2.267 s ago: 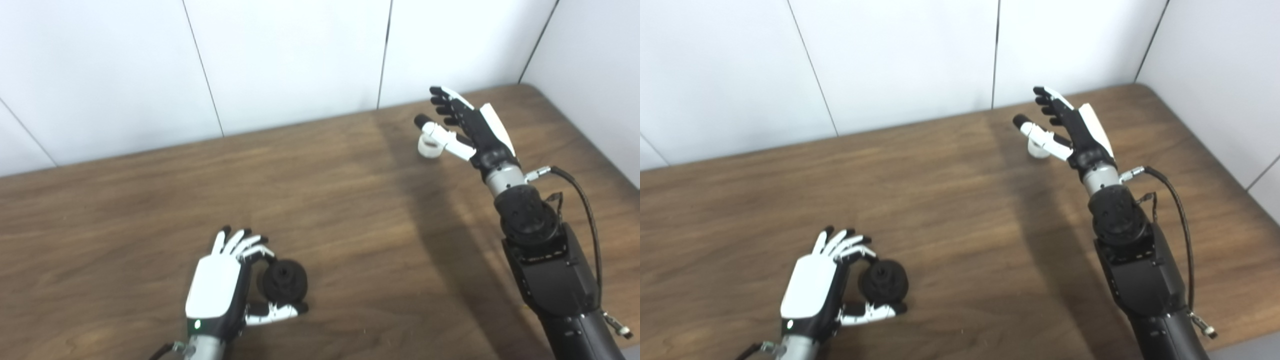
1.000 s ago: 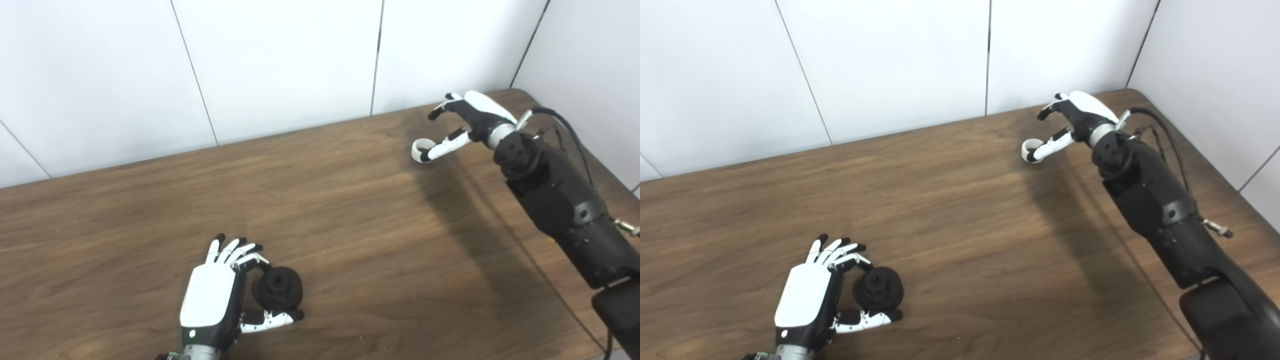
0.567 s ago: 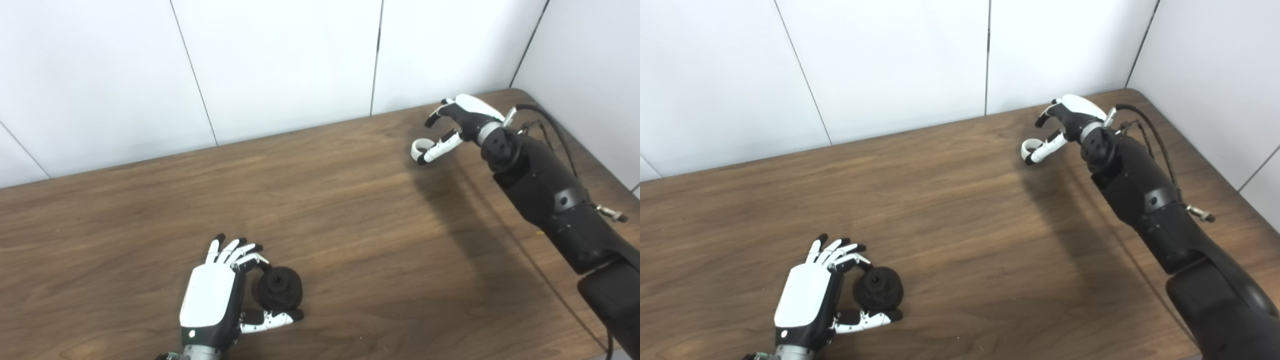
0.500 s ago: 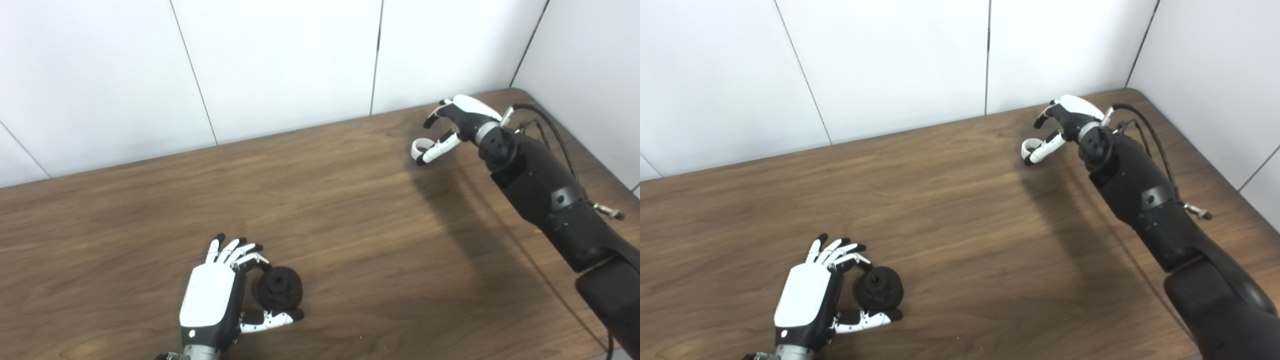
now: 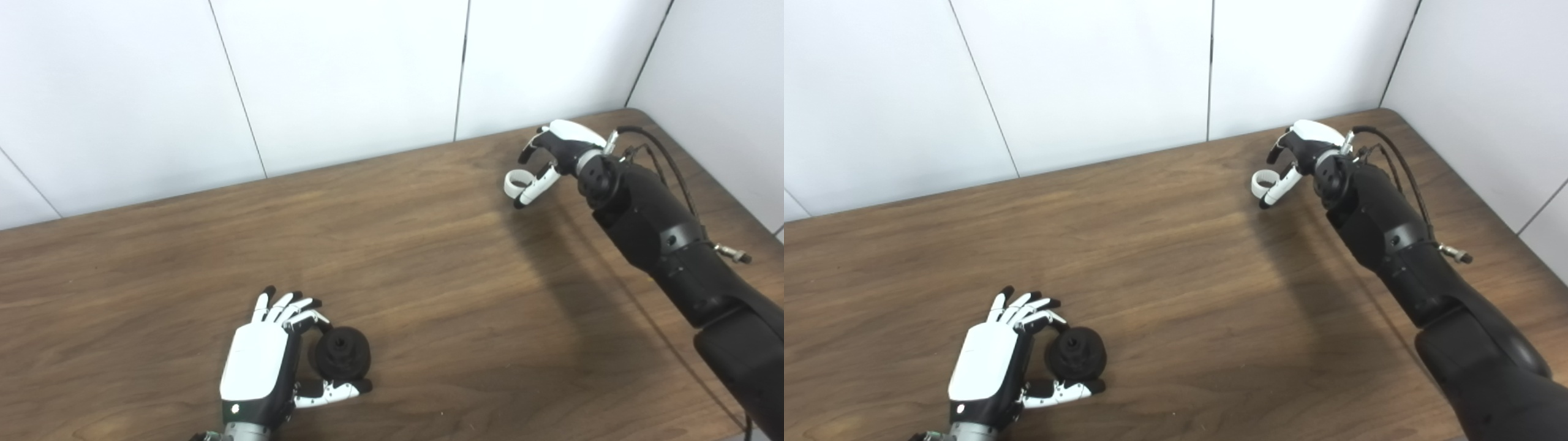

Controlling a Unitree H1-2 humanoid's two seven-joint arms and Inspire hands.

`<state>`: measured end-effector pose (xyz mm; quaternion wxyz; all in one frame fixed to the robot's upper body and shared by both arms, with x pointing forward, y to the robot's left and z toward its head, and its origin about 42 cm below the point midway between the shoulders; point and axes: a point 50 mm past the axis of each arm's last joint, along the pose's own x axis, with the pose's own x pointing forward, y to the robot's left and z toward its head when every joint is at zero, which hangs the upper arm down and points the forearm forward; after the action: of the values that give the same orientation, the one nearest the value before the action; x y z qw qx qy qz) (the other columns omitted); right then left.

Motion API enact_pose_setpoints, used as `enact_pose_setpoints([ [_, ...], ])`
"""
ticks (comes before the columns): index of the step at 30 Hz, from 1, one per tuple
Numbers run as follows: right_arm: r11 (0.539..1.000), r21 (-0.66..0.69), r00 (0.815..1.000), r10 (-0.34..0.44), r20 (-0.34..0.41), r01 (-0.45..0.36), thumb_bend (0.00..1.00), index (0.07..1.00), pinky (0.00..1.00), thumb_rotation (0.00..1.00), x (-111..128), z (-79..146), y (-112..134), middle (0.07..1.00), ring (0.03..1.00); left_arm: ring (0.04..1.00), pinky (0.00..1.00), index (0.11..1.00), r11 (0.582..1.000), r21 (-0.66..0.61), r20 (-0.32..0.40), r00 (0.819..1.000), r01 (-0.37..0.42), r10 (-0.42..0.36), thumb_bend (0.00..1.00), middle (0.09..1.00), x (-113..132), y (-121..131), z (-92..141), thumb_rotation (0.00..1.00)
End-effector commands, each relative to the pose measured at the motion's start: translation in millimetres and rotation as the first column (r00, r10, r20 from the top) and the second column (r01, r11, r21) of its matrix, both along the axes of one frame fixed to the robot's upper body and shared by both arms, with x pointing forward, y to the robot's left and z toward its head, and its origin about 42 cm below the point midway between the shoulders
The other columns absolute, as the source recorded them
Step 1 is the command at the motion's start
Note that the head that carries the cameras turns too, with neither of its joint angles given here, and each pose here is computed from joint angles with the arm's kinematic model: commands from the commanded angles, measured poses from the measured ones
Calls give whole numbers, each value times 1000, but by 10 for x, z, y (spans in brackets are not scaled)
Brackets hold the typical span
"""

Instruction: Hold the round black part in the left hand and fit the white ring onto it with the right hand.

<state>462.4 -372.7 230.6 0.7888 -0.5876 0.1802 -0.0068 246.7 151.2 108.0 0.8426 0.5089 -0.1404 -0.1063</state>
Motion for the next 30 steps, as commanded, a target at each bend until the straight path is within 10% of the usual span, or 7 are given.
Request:
enact_pose_setpoints([
  [1, 1000, -22, 997, -1, 81, 2, 875, 698, 1000, 206, 120, 357, -9, 987, 1000, 878, 1000, 484, 997, 76, -75, 997, -25, 31, 524, 783, -135, 139, -247, 55],
  [30, 999, -44, 997, 26, 77, -22, 803, 605, 986, 188, 95, 316, -6, 934, 1000, 883, 1000, 484, 996, 80, -79, 996, -24, 31, 524, 786, -129, 140, -219, 54],
])
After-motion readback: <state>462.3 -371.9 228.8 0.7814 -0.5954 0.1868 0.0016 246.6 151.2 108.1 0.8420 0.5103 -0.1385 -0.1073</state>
